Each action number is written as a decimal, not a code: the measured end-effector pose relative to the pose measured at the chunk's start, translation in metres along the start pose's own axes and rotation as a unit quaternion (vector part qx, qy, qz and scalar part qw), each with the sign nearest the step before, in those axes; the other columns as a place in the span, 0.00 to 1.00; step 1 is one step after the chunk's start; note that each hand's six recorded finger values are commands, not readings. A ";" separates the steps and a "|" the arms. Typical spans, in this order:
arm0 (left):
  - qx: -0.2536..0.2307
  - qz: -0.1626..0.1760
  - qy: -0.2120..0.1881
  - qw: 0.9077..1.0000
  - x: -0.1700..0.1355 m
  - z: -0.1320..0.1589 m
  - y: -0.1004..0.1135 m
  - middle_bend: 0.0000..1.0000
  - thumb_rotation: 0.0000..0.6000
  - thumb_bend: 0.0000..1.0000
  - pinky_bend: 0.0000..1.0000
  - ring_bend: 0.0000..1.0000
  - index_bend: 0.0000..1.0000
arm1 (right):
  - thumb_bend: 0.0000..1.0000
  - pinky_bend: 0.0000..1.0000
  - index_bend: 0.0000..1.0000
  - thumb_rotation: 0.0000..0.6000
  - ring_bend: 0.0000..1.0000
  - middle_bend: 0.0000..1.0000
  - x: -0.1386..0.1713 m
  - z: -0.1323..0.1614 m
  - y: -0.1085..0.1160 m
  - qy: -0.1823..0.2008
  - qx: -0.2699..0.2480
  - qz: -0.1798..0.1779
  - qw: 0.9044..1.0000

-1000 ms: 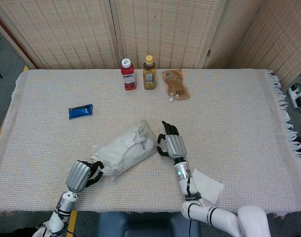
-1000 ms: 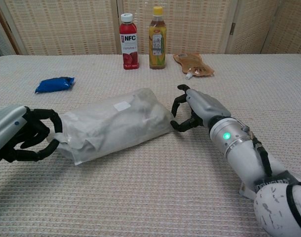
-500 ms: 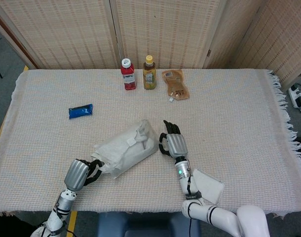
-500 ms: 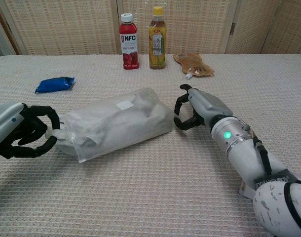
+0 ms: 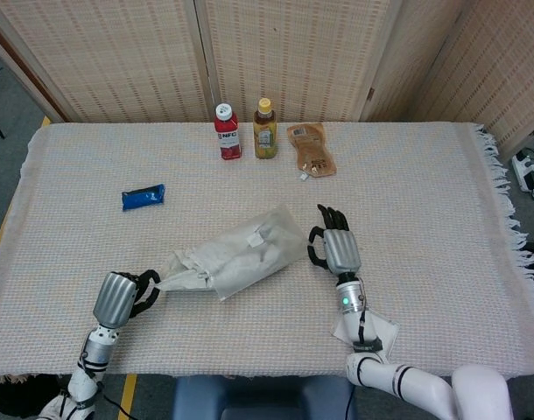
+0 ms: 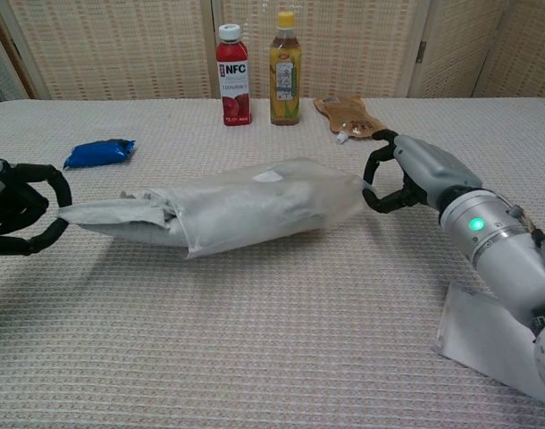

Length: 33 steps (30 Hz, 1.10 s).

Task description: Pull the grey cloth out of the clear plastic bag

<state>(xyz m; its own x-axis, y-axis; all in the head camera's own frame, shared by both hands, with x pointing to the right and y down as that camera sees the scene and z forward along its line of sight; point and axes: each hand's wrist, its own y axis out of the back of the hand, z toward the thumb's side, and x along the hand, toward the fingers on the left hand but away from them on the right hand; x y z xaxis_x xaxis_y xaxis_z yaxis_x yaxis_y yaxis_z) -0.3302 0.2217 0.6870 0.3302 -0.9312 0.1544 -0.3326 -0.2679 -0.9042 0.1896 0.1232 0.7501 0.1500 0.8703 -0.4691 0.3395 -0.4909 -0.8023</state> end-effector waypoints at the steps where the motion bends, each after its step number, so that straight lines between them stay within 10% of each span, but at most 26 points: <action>1: 0.005 0.003 0.004 1.000 0.000 -0.005 0.003 1.00 1.00 0.57 1.00 1.00 0.71 | 0.50 0.00 0.63 1.00 0.00 0.05 0.001 -0.005 0.005 -0.003 0.002 -0.005 1.000; 17: 0.068 0.010 0.052 0.996 -0.009 -0.066 0.037 1.00 1.00 0.57 1.00 1.00 0.70 | 0.50 0.00 0.62 1.00 0.00 0.06 0.036 -0.116 0.095 -0.088 0.022 -0.072 0.993; 19: 0.065 0.004 0.052 0.997 -0.011 -0.066 0.035 1.00 1.00 0.49 1.00 1.00 0.56 | 0.47 0.00 0.57 1.00 0.00 0.05 0.038 -0.124 0.096 -0.094 0.018 -0.068 0.993; 22: 0.057 -0.016 0.052 0.997 -0.012 -0.066 0.029 0.97 1.00 0.25 1.00 0.99 0.09 | 0.31 0.00 0.29 1.00 0.00 0.01 0.042 -0.130 0.095 -0.095 0.006 -0.060 0.994; 26: 0.033 -0.036 0.044 0.998 -0.012 -0.059 0.028 0.70 0.87 0.16 0.98 0.82 0.00 | 0.17 0.00 0.00 1.00 0.00 0.00 0.050 -0.140 0.100 -0.094 0.016 -0.046 0.994; 33: 0.017 -0.089 0.037 0.995 -0.015 -0.042 0.042 0.18 0.84 0.13 0.25 0.20 0.00 | 0.10 0.00 0.00 1.00 0.00 0.00 0.084 -0.142 0.129 -0.069 0.070 -0.055 0.994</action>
<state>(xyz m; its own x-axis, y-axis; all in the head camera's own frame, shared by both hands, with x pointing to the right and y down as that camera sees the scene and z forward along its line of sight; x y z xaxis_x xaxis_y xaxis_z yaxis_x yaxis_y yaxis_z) -0.3865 0.2135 0.6632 0.3154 -0.8859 0.3402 -0.2443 -0.4222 -0.8730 0.3774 0.1384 0.6601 -0.0122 0.9101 -0.4143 0.2132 -0.4024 -0.8903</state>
